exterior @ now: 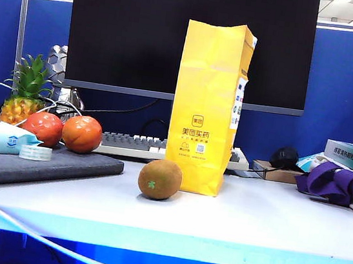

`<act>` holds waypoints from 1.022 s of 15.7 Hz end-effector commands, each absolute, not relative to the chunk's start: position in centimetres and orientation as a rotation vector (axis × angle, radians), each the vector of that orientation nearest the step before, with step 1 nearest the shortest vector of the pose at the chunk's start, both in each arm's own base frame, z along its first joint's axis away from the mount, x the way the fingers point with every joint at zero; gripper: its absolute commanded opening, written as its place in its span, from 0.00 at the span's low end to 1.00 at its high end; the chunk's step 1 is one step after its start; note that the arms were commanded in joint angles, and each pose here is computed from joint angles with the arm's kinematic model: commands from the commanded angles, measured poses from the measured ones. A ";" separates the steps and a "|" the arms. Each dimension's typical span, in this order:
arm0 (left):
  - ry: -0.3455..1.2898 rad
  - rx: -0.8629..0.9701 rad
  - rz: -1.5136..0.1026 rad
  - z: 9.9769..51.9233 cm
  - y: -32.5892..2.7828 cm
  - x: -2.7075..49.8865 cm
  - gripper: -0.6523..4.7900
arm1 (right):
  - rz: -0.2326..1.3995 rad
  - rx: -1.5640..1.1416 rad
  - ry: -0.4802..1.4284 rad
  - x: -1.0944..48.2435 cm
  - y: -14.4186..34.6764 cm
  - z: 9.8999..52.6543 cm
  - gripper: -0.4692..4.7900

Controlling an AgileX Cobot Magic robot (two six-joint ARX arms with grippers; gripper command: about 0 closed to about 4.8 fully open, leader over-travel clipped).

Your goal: Pick up the kiwifruit and throw it into the yellow paper bag.

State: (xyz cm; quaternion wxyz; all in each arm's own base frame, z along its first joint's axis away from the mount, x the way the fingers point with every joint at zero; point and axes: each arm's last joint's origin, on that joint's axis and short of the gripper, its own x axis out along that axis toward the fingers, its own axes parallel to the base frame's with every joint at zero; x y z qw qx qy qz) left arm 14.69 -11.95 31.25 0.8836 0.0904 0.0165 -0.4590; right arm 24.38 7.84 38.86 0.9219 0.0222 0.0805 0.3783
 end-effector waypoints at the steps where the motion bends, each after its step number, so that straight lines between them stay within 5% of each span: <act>1: 0.030 0.150 -0.959 31.6 -12.0 14.7 1.00 | 0.783 0.030 0.053 27.5 8.6 39.6 0.43; 6: 0.032 0.147 -0.954 31.6 -12.0 14.7 1.00 | 0.781 0.031 0.077 34.2 10.3 38.4 0.52; 7: 0.032 0.148 -0.946 31.6 -11.9 14.7 1.00 | 0.771 0.027 0.070 34.6 10.4 38.2 0.65; 8: 0.032 0.148 -0.947 31.6 -11.9 14.7 1.00 | 0.772 0.025 0.046 34.9 10.5 38.2 0.97; 14: -0.057 0.199 -0.930 32.5 -11.1 13.7 1.00 | 0.758 0.040 -0.048 32.9 9.6 41.2 1.00; 16: -0.240 0.312 -0.644 34.8 -7.9 10.9 1.00 | 0.713 -0.014 -0.175 28.5 7.4 45.2 1.00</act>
